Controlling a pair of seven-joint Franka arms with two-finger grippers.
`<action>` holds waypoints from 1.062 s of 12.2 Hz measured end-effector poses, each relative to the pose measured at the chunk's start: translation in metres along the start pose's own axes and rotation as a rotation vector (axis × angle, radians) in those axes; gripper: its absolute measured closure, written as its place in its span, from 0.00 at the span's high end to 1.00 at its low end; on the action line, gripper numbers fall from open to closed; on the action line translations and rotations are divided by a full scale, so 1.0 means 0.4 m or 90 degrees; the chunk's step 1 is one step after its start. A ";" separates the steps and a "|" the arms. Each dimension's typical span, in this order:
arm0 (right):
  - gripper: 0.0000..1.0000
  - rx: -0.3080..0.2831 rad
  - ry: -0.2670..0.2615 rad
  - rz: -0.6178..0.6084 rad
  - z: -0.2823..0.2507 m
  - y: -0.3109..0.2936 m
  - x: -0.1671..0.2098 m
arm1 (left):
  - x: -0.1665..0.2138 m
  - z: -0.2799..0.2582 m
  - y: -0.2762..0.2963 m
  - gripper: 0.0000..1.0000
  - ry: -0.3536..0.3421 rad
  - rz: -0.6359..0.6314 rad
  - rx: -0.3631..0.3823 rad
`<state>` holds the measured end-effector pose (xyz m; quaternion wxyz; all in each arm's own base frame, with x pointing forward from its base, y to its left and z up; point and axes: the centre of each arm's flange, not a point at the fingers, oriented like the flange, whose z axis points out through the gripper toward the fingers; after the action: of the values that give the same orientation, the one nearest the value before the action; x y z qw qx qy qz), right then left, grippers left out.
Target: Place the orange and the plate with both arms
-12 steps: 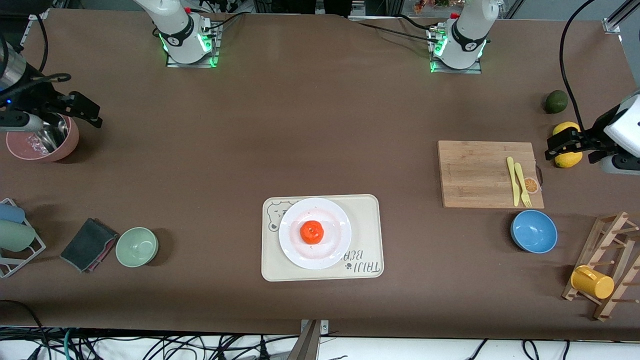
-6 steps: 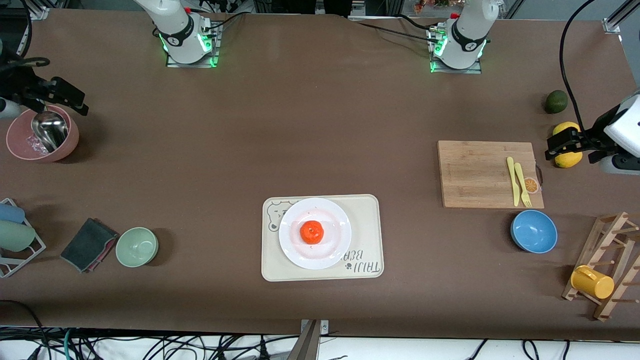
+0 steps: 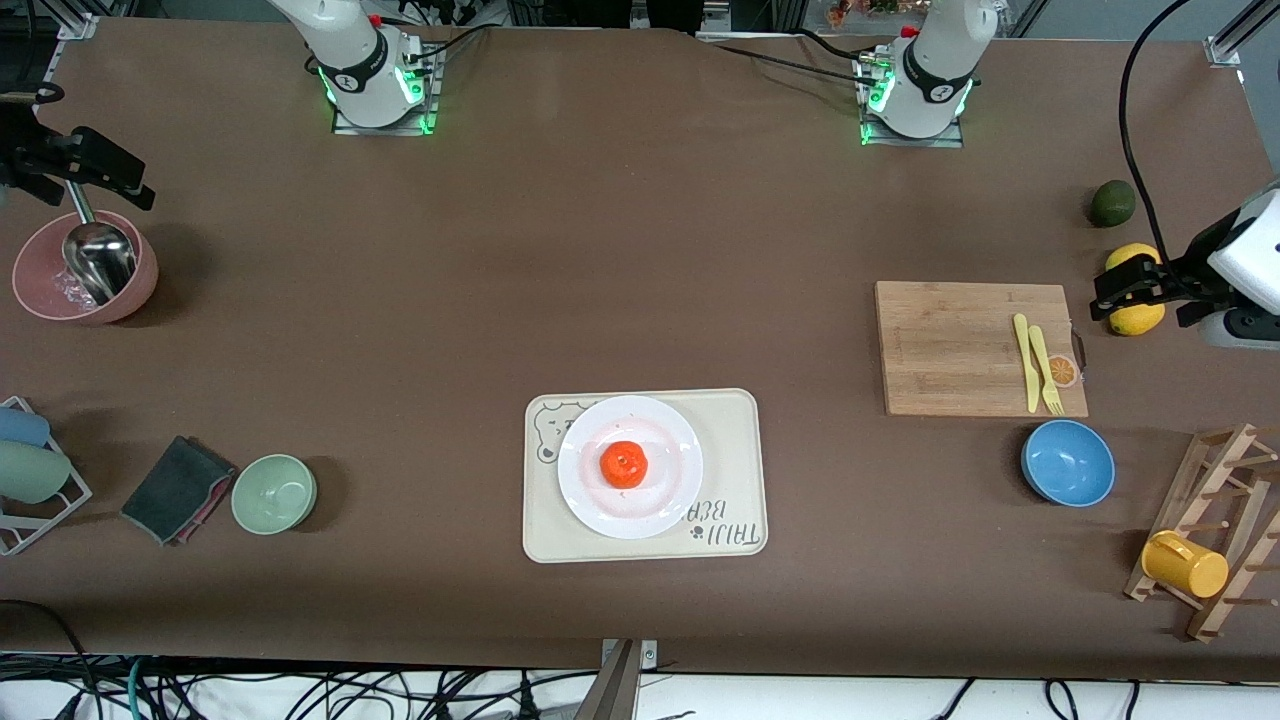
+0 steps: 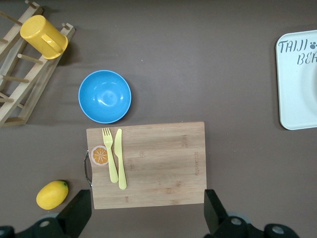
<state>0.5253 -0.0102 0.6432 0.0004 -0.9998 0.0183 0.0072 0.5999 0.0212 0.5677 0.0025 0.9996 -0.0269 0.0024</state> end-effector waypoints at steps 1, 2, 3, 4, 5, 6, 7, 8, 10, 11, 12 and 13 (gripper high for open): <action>1.00 0.000 0.005 0.000 -0.011 0.000 0.000 | 0.001 -0.002 0.000 1.00 0.002 0.000 0.000; 1.00 0.000 0.010 -0.001 -0.020 0.000 -0.001 | 0.002 -0.008 0.000 1.00 0.006 0.000 0.000; 1.00 0.001 0.012 -0.001 -0.025 0.000 -0.001 | 0.003 -0.017 0.000 1.00 0.010 0.000 0.001; 1.00 0.001 0.011 -0.001 -0.025 -0.001 0.000 | 0.003 -0.022 0.000 1.00 0.013 0.000 0.001; 1.00 0.001 0.009 -0.001 -0.023 -0.001 0.001 | 0.004 -0.024 0.000 1.00 0.014 0.000 0.001; 1.00 0.001 0.006 -0.001 -0.020 -0.001 0.001 | 0.004 -0.025 0.000 1.00 0.014 0.000 0.001; 1.00 0.001 -0.002 -0.002 -0.015 -0.001 0.000 | 0.004 -0.025 0.000 1.00 0.014 0.000 0.001; 1.00 0.001 -0.015 -0.004 -0.006 -0.001 -0.001 | 0.004 -0.025 0.000 1.00 0.014 0.000 0.001; 1.00 0.000 -0.040 -0.006 0.005 -0.005 -0.009 | 0.004 -0.025 0.000 1.00 0.015 0.000 0.001; 1.00 0.000 -0.045 -0.007 0.004 -0.006 -0.012 | 0.004 -0.026 0.000 1.00 0.015 0.000 0.001; 1.00 0.000 -0.047 -0.007 0.004 -0.006 -0.013 | 0.004 -0.026 0.002 1.00 0.015 0.001 0.001; 1.00 0.000 -0.048 -0.007 0.004 -0.007 -0.014 | 0.004 -0.026 0.003 1.00 0.015 0.002 0.001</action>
<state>0.5200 -0.0072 0.6418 0.0013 -0.9989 0.0125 0.0446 0.6015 0.0197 0.5781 0.0018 0.9995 -0.0282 0.0142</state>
